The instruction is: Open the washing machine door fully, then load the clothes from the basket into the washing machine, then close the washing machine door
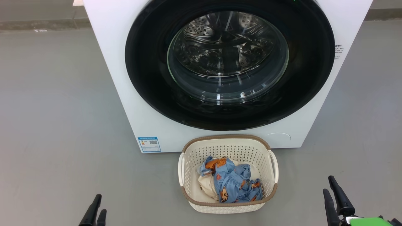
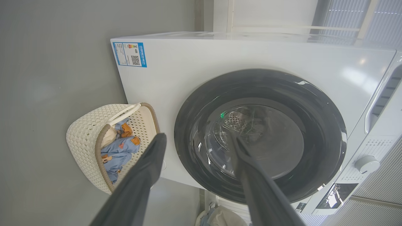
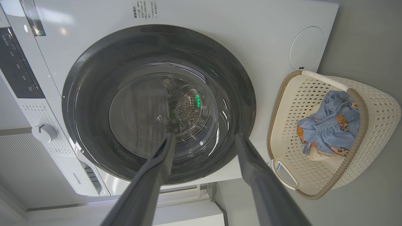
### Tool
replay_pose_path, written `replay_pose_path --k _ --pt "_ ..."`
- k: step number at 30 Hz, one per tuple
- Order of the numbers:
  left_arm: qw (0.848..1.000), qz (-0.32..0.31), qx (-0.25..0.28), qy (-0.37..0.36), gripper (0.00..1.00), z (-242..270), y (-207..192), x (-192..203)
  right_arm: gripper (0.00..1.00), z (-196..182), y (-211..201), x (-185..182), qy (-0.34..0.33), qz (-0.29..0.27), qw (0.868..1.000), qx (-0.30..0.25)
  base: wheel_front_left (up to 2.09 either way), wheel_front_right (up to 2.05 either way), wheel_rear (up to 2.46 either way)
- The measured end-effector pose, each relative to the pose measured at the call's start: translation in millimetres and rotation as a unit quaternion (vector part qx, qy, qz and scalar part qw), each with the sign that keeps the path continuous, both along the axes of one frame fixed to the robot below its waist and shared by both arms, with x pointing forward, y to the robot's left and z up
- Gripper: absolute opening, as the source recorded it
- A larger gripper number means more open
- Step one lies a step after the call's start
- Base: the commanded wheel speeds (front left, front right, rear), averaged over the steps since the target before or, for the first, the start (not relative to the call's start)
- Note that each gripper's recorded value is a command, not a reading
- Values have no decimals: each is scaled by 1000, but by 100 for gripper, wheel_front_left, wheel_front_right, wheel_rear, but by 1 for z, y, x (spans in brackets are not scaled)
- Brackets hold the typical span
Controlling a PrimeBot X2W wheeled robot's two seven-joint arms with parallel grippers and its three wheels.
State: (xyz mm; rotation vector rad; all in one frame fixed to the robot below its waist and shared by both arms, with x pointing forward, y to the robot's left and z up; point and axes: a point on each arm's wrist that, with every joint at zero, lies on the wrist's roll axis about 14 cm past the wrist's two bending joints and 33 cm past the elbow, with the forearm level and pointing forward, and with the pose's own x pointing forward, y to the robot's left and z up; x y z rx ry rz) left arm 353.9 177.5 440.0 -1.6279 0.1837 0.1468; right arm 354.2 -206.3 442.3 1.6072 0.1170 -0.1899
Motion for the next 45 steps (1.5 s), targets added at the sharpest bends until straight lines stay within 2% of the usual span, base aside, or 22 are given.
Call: replay_pose_path --k 11,24,32,45 --pt "1000 5 6 -9 100 6 -2 2 100 7 3 3 -9 0 1000 -22 0 0 0" --pt "997 0 71 -23 100 15 -1 5 100 23 5 8 -29 15 993 -114 0 0 0" --pt "989 -7 141 -31 100 20 1 6 100 32 12 11 -40 35 981 -185 0 0 0" --pt "965 -30 258 -40 100 24 -1 7 100 40 19 15 -54 67 949 -302 0 0 0"
